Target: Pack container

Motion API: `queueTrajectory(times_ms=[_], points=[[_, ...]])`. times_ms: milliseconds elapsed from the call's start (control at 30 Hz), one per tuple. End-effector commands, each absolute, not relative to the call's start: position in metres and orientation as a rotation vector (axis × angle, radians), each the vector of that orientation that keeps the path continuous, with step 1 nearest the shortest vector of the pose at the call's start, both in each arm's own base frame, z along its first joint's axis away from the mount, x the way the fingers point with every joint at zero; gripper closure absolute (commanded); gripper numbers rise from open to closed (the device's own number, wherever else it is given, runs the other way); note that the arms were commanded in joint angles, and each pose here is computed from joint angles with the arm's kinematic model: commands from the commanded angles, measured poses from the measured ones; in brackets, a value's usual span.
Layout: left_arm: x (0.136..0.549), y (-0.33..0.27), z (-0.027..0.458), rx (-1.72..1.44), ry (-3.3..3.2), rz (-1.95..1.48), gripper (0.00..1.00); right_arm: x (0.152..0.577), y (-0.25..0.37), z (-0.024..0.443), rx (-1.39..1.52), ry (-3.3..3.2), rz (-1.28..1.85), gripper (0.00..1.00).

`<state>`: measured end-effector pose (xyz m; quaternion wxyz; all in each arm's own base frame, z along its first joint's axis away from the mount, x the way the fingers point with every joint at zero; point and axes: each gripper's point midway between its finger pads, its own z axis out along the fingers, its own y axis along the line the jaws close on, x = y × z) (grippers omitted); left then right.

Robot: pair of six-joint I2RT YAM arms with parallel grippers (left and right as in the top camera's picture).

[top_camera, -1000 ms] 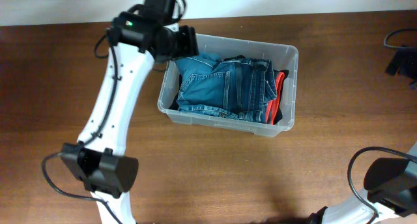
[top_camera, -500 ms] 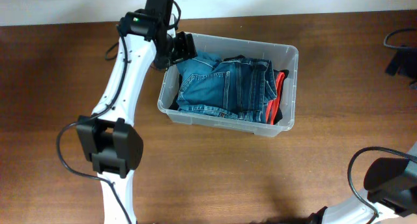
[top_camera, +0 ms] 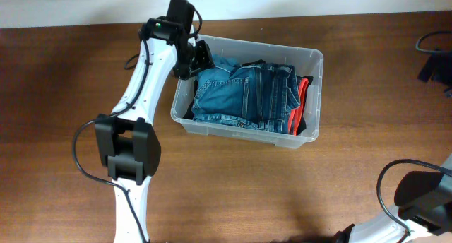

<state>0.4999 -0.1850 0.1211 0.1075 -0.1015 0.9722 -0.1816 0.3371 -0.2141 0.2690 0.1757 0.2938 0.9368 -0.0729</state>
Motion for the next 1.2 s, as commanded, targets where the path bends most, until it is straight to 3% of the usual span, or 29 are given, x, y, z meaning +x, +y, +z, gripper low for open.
queueTrajectory(times_ms=[0, 133, 200, 400, 700, 1167], points=[[0.501, -0.198, 0.118, -0.273, 2.856, -0.568, 0.57, 0.336, -0.215, 0.267, 0.842, 2.656, -0.202, 0.01], [0.503, -0.199, 0.119, -0.261, 2.849, -0.57, 0.89, 0.336, -0.215, 0.267, 0.842, 2.656, -0.202, 0.02], [0.504, -0.2, 0.119, -0.22, 2.84, -0.57, 0.99, 0.336, -0.215, 0.267, 0.842, 2.656, -0.202, 0.02], [0.508, -0.221, 0.131, 0.114, 2.763, -0.55, 0.99, 0.336, -0.215, 0.267, 0.842, 2.656, -0.202, 0.01], [0.514, -0.267, 0.187, 0.639, 2.482, -0.495, 0.99, 0.336, -0.215, 0.267, 0.842, 2.656, -0.202, 0.01], [0.507, -0.292, 0.211, 0.869, 2.324, -0.452, 1.0, 0.336, -0.215, 0.267, 0.842, 2.656, -0.202, 0.02]])
